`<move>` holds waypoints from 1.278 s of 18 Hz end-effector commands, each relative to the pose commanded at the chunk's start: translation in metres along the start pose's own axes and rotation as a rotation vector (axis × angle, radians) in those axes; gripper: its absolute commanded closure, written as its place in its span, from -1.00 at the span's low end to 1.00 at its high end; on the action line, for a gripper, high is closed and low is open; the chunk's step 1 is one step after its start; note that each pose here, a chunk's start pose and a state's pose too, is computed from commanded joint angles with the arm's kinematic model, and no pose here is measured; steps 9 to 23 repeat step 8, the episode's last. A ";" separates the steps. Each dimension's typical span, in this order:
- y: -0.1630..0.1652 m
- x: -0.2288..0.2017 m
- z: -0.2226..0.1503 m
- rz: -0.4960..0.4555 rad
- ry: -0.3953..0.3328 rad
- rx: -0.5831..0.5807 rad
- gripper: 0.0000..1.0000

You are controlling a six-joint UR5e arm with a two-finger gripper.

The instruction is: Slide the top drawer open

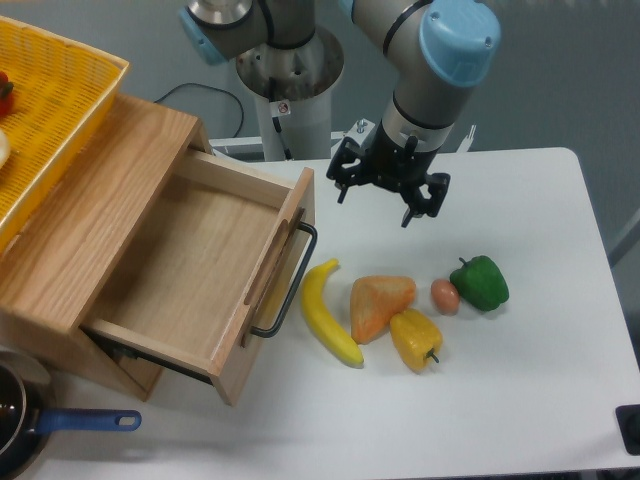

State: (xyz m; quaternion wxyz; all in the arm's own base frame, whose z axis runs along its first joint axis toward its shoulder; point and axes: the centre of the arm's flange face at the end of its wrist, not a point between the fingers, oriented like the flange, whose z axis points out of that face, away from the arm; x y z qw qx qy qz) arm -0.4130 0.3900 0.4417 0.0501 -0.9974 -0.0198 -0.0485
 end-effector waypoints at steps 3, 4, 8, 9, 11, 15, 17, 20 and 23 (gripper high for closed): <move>0.006 -0.007 -0.003 0.050 -0.009 -0.007 -1.00; 0.007 -0.009 -0.004 0.053 -0.009 -0.002 -1.00; 0.011 -0.010 -0.002 0.054 -0.007 -0.006 -1.00; 0.011 -0.010 -0.002 0.054 -0.007 -0.006 -1.00; 0.011 -0.010 -0.002 0.054 -0.007 -0.006 -1.00; 0.011 -0.010 -0.002 0.054 -0.007 -0.006 -1.00; 0.011 -0.010 -0.002 0.054 -0.007 -0.006 -1.00; 0.011 -0.010 -0.002 0.054 -0.007 -0.006 -1.00; 0.011 -0.010 -0.002 0.054 -0.007 -0.006 -1.00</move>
